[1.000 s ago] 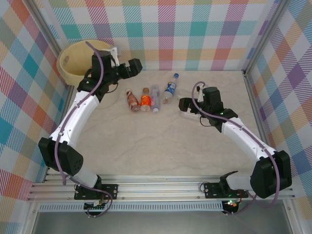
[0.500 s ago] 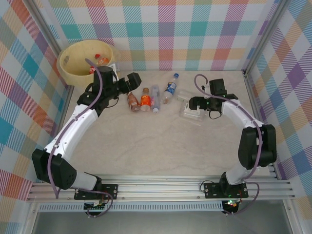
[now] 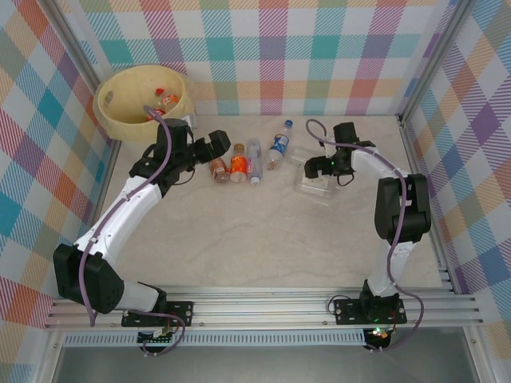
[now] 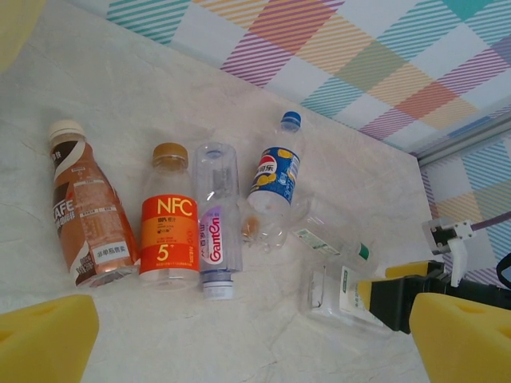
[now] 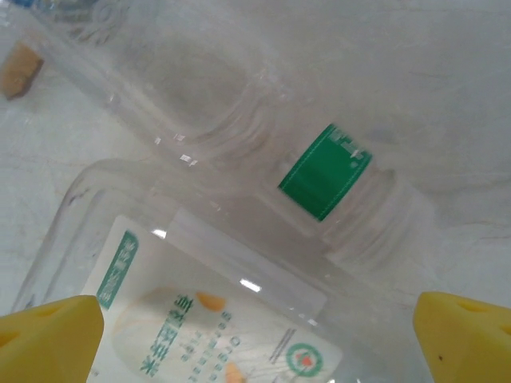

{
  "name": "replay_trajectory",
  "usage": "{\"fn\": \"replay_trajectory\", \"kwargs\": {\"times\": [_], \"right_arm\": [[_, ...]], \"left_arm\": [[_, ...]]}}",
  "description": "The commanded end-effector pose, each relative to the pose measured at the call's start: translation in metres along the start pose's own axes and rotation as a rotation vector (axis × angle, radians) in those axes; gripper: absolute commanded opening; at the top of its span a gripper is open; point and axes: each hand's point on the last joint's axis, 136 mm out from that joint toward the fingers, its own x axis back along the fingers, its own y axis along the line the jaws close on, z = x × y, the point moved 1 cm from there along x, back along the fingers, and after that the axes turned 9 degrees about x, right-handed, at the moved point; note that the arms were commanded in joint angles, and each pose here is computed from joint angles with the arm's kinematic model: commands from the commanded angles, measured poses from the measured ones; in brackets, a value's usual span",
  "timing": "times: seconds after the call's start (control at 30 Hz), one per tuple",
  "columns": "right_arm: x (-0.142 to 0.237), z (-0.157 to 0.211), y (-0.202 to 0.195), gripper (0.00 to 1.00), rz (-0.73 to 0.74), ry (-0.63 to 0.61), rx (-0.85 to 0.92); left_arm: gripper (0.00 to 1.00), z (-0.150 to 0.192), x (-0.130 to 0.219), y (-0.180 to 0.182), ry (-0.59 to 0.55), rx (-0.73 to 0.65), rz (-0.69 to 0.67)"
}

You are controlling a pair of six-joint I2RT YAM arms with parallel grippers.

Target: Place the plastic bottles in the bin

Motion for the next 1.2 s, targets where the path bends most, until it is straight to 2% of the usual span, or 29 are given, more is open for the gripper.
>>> {"fn": "replay_trajectory", "kwargs": {"times": [0.0, 0.27, 0.37, 0.5, 0.6, 0.73, 0.87, 1.17], "right_arm": [[0.010, 0.005, 0.018, 1.00, -0.102, -0.003, -0.017], [0.034, 0.025, 0.054, 1.00, -0.217, -0.002, -0.120], [0.040, 0.030, 0.076, 1.00, -0.244, 0.020, -0.095], [0.037, 0.031, 0.088, 1.00, -0.149, 0.027, 0.091], [0.025, 0.031, 0.074, 1.00, -0.060, 0.053, 0.256], [0.019, 0.027, 0.065, 1.00, -0.029, 0.089, 0.451], [0.020, 0.019, 0.064, 1.00, -0.026, 0.077, 0.544], [-0.017, 0.039, 0.054, 1.00, -0.075, 0.225, 0.608]], "left_arm": [[1.00, -0.002, 0.007, -0.003, -0.030, -0.010, -0.002], [1.00, 0.002, 0.002, 0.002, -0.022, -0.011, -0.009], [1.00, 0.003, -0.001, 0.001, -0.012, -0.014, -0.008], [1.00, 0.006, -0.004, 0.002, 0.002, -0.012, -0.007], [1.00, 0.007, -0.003, 0.005, 0.004, -0.011, -0.021], [1.00, 0.009, -0.002, 0.008, 0.012, -0.016, -0.034], [1.00, 0.010, 0.002, 0.010, 0.002, -0.021, -0.030], [1.00, 0.010, 0.010, 0.016, -0.033, -0.060, -0.040]]}}
